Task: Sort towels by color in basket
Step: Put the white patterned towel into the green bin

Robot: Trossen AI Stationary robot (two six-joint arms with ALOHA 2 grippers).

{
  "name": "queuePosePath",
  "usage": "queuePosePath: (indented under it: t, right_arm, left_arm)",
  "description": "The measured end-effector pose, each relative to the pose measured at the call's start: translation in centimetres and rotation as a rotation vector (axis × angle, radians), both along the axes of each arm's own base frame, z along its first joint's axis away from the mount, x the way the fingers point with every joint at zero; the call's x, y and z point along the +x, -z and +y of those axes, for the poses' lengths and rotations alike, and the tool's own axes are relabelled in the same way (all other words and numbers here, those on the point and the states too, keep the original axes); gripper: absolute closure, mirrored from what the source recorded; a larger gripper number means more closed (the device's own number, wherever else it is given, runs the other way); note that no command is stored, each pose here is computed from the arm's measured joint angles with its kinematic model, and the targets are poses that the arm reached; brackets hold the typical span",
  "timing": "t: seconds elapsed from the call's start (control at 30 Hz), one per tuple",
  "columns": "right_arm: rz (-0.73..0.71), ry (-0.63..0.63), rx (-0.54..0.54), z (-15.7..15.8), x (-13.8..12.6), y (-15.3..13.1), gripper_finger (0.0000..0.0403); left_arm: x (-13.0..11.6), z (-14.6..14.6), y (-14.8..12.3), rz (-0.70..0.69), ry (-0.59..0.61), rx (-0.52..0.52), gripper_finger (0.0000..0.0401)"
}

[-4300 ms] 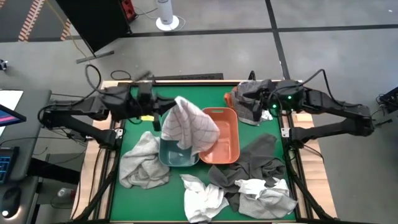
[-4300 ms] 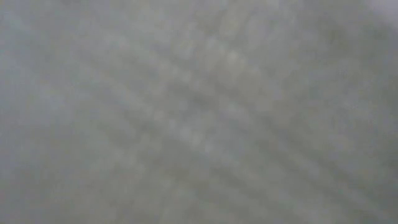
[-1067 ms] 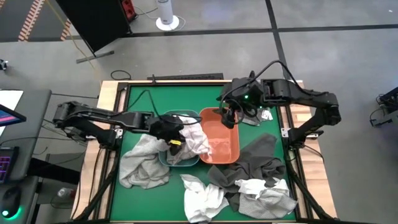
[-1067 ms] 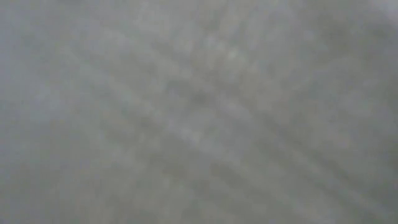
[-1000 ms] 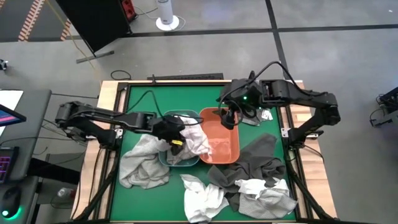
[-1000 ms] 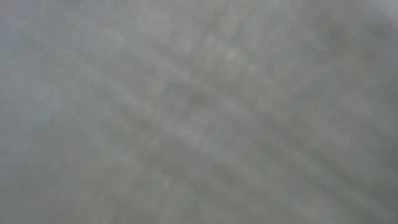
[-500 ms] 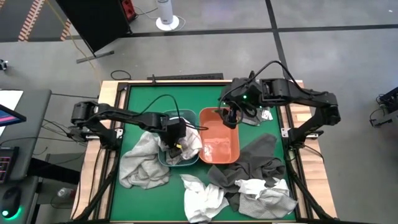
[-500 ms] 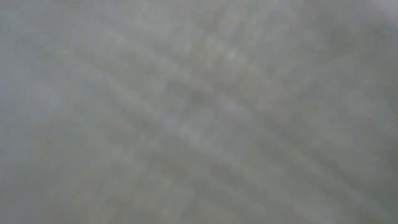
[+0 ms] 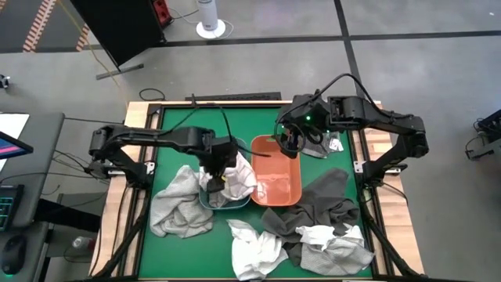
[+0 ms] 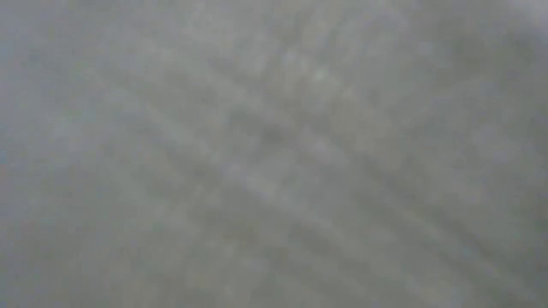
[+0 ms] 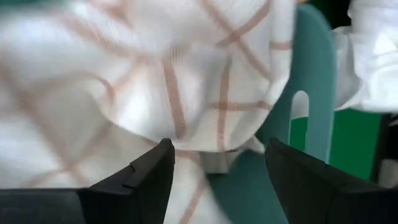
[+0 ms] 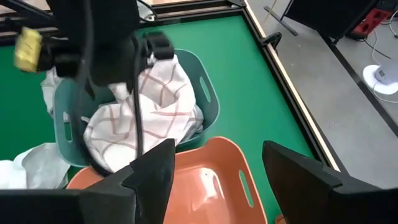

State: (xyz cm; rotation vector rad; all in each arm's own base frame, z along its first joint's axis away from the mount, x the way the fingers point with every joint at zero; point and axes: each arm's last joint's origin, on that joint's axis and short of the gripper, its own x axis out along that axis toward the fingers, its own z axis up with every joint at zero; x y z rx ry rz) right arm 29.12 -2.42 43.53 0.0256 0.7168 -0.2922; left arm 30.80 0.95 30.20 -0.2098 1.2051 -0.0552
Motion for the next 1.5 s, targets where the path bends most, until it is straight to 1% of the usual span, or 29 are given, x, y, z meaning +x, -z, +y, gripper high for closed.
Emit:
queuePosePath:
  t: [0.1,0.17,0.23,0.27,0.33,0.4,0.5,0.67,0.8,0.87,0.93,1.0,1.07,1.1,1.2,1.3,1.4,1.5]
  right_arm:
    - [0.000,0.000,0.000,0.0,0.0,0.0,0.0131]
    - [0.014,0.010,-0.008,0.0,-0.3,0.0,0.0131]
    - [0.059,0.065,-0.025,-0.1,-1.4,0.0,0.0131]
    - [0.066,0.097,-0.026,-0.1,-2.2,-0.3,0.0131]
    - [0.071,0.144,-0.009,0.0,-4.0,-0.9,0.0131]
    - [0.047,0.172,0.004,0.2,-5.5,-1.6,0.0131]
    - [-0.006,0.189,0.007,0.6,-7.0,-2.5,0.0131]
    - [-0.070,0.202,0.007,1.2,-7.9,-3.3,0.0131]
    - [-0.061,0.184,0.018,1.8,-7.6,-3.1,0.0131]
    - [-0.051,0.181,0.010,2.0,-7.4,-3.0,0.0131]
    - [-0.052,0.188,-0.010,2.3,-7.4,-2.9,0.0131]
    - [-0.053,0.197,-0.025,2.4,-7.4,-2.9,0.0131]
    - [-0.054,0.201,-0.034,2.5,-7.3,-2.9,0.0131]
    - [-0.053,0.201,-0.034,2.5,-7.3,-2.9,0.0131]
    - [-0.054,0.204,-0.032,2.5,-7.3,-2.9,0.0131]
    - [-0.051,0.206,-0.031,2.5,-7.3,-2.9,0.0131]
    - [-0.048,0.206,-0.032,2.5,-7.4,-2.9,0.0131]
    - [-0.048,0.206,-0.032,2.5,-7.4,-2.9,0.0131]
  left_arm:
    - [0.4,-0.3,-2.0,-0.086,0.125,0.153,0.0160]
    - [1.0,-0.5,-2.4,-0.156,0.184,0.205,0.0161]
    - [2.1,-0.4,-2.0,-0.235,0.196,0.175,0.0163]
    - [2.6,-0.2,-1.6,-0.254,0.191,0.156,0.0165]
    - [3.5,0.0,-1.0,-0.274,0.183,0.162,0.0169]
    - [4.3,0.0,-0.6,-0.304,0.192,0.179,0.0175]
    - [5.4,-0.1,0.4,-0.314,0.230,0.162,0.0180]
    - [7.1,0.0,3.5,-0.252,0.284,0.146,0.0182]
    - [7.7,0.1,4.7,-0.225,0.291,0.130,0.0186]
    - [7.7,0.1,4.9,-0.215,0.308,0.136,0.0204]
    - [7.6,-0.1,4.8,-0.220,0.342,0.153,0.0239]
    - [7.5,-0.3,4.7,-0.218,0.370,0.169,0.0294]
    - [7.4,-0.4,4.6,-0.217,0.382,0.175,0.0359]
    - [7.4,-0.4,4.6,-0.221,0.381,0.175,0.0379]
    - [7.4,-0.2,4.6,-0.216,0.361,0.169,0.0396]
    - [7.3,-0.1,4.1,-0.209,0.333,0.158,0.0399]
    - [6.4,-0.1,2.0,-0.224,0.321,0.161,0.0400]
    - [4.5,0.0,-0.7,-0.209,0.320,0.140,0.0400]
